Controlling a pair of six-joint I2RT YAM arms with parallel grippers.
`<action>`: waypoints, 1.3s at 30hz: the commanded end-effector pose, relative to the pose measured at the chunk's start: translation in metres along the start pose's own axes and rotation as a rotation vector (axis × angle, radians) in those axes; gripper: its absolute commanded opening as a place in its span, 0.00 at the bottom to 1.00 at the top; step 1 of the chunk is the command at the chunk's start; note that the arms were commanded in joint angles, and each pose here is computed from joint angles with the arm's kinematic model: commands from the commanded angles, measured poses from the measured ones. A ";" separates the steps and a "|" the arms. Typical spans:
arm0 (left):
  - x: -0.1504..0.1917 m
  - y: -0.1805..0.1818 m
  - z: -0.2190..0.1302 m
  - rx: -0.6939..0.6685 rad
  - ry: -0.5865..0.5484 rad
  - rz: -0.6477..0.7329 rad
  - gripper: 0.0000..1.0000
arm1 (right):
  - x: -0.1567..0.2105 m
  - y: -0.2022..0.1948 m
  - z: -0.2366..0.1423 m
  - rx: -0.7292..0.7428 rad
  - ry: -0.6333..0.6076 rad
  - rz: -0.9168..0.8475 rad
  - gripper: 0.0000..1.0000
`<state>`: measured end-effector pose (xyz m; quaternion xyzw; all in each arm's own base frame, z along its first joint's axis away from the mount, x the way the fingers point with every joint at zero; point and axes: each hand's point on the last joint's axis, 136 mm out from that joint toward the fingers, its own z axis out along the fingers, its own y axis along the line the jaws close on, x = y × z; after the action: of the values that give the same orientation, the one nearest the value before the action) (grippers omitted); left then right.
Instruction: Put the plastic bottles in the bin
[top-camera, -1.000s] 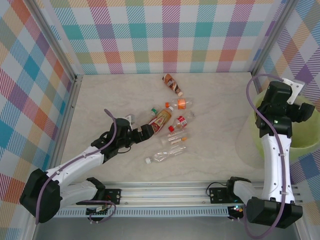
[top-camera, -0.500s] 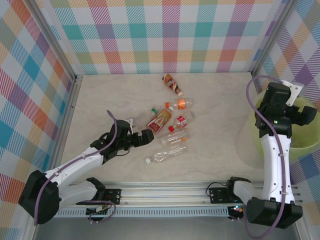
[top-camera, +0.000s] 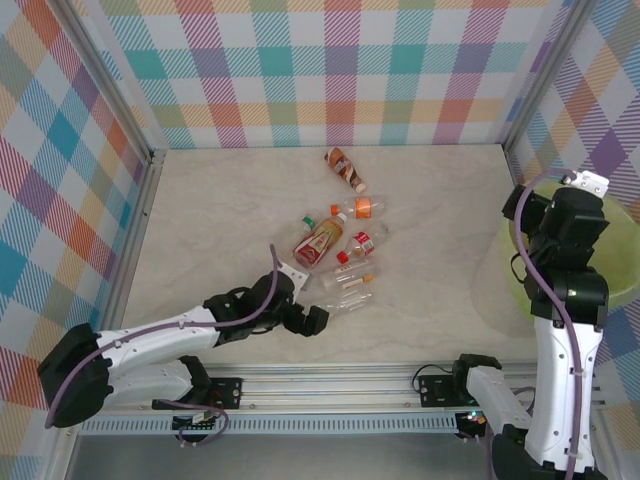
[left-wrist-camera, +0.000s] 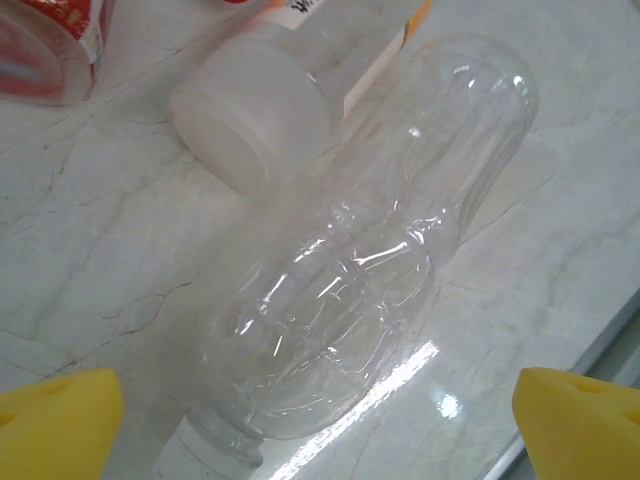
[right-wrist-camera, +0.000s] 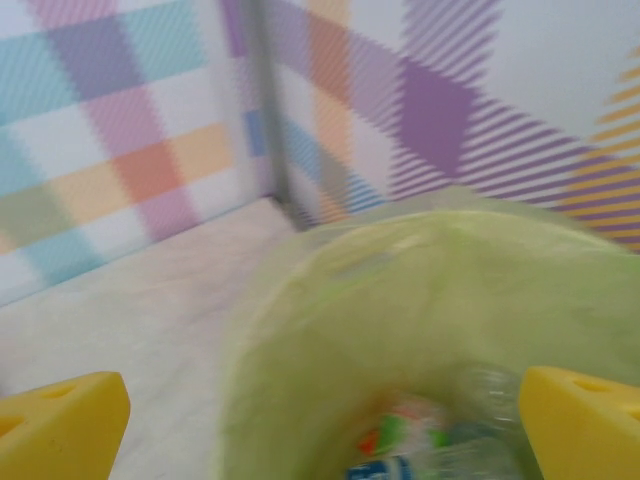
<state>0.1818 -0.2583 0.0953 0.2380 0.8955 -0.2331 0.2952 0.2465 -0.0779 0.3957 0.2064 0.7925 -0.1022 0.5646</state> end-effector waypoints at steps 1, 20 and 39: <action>0.003 0.010 0.012 -0.115 -0.007 0.154 1.00 | 0.009 0.069 -0.016 -0.398 0.079 0.095 1.00; 0.026 0.006 0.061 -0.185 0.113 0.426 0.83 | 0.065 0.165 -0.055 -0.843 0.278 0.061 1.00; 0.023 -0.016 0.048 -0.062 0.086 0.339 0.32 | 0.082 0.180 -0.049 -0.912 0.294 0.069 1.00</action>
<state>0.1840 -0.2780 0.0351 0.3851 0.8670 -0.1060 0.2979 0.2595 0.1121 0.3425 -0.0131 0.8332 0.2845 0.4741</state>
